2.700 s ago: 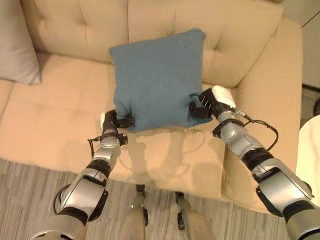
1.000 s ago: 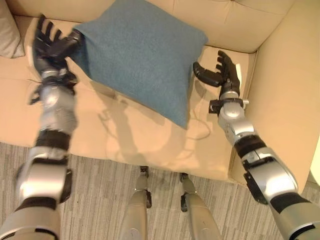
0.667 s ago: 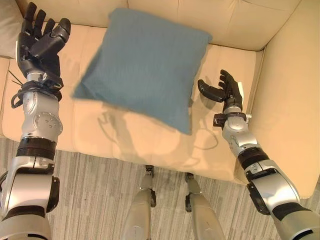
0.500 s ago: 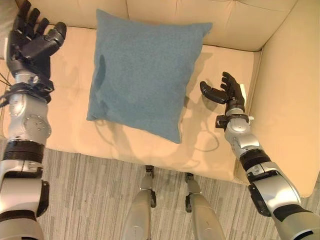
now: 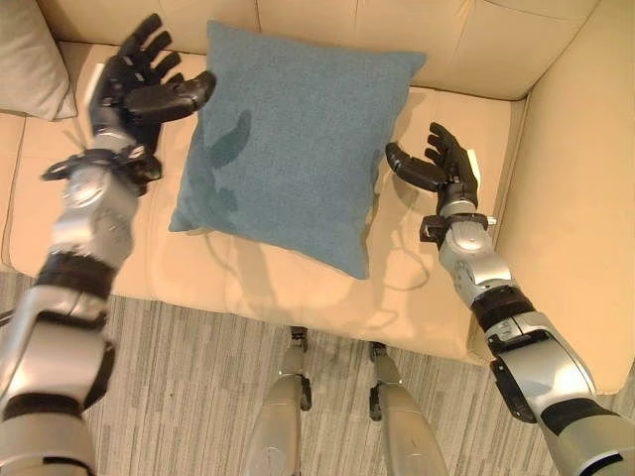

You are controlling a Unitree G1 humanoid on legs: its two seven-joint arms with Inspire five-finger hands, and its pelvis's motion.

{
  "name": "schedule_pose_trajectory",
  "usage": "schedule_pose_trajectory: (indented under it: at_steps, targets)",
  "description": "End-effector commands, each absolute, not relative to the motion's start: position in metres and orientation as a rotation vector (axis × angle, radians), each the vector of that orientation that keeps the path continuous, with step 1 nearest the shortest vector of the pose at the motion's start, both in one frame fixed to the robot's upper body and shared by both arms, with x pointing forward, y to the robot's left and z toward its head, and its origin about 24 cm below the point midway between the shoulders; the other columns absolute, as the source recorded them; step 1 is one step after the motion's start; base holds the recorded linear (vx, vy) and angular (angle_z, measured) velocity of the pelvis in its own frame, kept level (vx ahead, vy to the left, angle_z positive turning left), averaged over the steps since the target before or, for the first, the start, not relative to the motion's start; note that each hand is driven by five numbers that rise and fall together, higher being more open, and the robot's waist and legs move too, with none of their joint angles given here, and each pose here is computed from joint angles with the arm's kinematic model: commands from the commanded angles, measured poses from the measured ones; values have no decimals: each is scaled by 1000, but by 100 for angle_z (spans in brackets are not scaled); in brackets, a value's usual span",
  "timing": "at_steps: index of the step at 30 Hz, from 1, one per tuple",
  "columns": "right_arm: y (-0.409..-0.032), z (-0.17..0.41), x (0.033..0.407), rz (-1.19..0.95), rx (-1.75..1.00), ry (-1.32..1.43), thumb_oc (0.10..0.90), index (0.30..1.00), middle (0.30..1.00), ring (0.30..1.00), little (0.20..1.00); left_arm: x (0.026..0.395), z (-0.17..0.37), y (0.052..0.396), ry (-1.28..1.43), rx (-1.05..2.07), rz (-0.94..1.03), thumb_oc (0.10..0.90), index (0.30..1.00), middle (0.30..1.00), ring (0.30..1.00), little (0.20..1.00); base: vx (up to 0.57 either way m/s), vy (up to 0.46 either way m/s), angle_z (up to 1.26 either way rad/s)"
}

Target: Pick up all the scattered cushions and arrange them neatly on the sofa.

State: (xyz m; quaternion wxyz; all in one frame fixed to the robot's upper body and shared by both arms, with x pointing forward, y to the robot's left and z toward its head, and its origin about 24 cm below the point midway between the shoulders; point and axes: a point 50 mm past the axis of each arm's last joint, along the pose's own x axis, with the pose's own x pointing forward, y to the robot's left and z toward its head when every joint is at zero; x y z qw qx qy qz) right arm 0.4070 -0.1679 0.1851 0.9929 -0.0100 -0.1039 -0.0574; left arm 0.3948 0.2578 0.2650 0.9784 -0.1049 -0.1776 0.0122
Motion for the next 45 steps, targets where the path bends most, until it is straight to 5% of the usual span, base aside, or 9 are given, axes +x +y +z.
schedule_pose_trajectory:
  at_steps: [1, 12, 30, 40, 45]
  targets:
    - [-147, 219, 408, -35, 29, -349, 800, 900, 900, 900, 900, 394, 312, 251, -515, -222, 30, 800, 900, 900, 900, 900, 5, 3, -4]
    - [-115, 204, 418, 73, -147, -197, 800, 900, 900, 900, 900, 411, 292, 252, -305, -139, 138, 800, 900, 900, 900, 900, 0, 0, 0]
    - [-115, 186, 414, 63, -177, -204, 800, 900, 900, 900, 900, 364, 326, 350, -326, 355, 613, 800, 900, 900, 900, 900, 6, -1, 0]
    - [-97, 196, 412, 93, -142, -241, 800, 900, 900, 900, 900, 402, 278, 290, -243, 167, 471, 800, 900, 900, 900, 900, -9, 0, 7]
    - [-87, 213, 411, 87, -127, -295, 800, 900, 900, 900, 900, 417, 258, 245, -253, -185, 390, 800, 900, 900, 900, 900, 0, 0, 0]
